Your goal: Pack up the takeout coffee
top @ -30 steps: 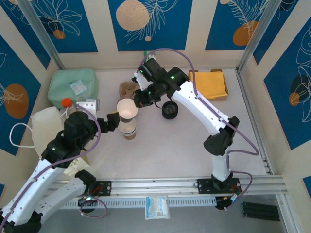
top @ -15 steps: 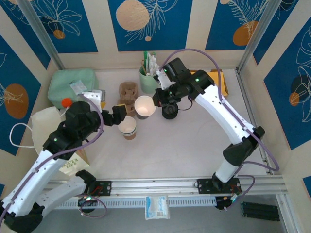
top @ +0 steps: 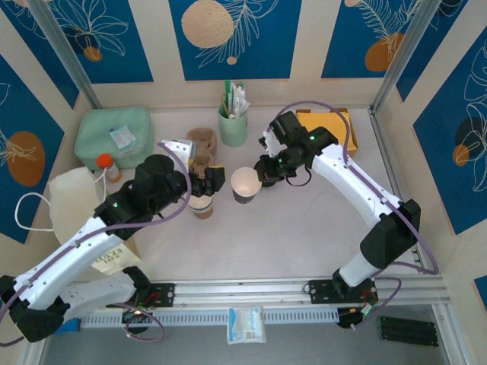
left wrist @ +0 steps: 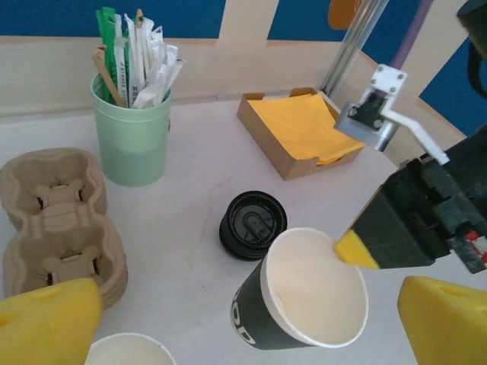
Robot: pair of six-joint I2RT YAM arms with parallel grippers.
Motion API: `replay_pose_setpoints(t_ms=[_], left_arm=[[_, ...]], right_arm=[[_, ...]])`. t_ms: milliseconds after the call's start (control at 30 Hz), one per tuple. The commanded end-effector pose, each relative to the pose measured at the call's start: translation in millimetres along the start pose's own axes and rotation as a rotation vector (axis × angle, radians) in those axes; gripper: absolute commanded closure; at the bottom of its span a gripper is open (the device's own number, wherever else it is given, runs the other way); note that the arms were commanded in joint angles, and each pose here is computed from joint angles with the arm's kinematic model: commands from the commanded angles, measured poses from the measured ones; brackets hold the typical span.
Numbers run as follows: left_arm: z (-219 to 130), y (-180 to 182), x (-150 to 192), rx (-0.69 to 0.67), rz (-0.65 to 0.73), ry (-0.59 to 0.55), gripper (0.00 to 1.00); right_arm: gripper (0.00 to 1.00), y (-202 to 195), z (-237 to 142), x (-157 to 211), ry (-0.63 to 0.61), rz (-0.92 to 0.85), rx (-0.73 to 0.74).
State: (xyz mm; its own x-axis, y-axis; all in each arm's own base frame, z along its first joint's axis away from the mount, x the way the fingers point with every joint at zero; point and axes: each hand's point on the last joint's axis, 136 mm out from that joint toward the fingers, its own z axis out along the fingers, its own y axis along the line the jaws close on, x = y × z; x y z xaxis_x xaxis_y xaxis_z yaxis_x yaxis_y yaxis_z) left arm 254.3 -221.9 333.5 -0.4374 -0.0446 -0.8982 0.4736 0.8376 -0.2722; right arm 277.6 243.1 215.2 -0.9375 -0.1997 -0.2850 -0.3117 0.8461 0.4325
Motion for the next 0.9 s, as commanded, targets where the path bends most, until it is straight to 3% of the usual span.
replay_pose_setpoints(t_ms=[0, 867], left_arm=[[2, -5, -12, -0.017, 0.019, -0.058, 0.01], [46, -7, 57, -0.057, 0.034, 0.067, 0.01]], right_arm=[[1.00, 1, -1, 1, -0.019, -0.010, -0.025], [1.00, -50, 63, 29, 0.128, 0.005, 0.143]])
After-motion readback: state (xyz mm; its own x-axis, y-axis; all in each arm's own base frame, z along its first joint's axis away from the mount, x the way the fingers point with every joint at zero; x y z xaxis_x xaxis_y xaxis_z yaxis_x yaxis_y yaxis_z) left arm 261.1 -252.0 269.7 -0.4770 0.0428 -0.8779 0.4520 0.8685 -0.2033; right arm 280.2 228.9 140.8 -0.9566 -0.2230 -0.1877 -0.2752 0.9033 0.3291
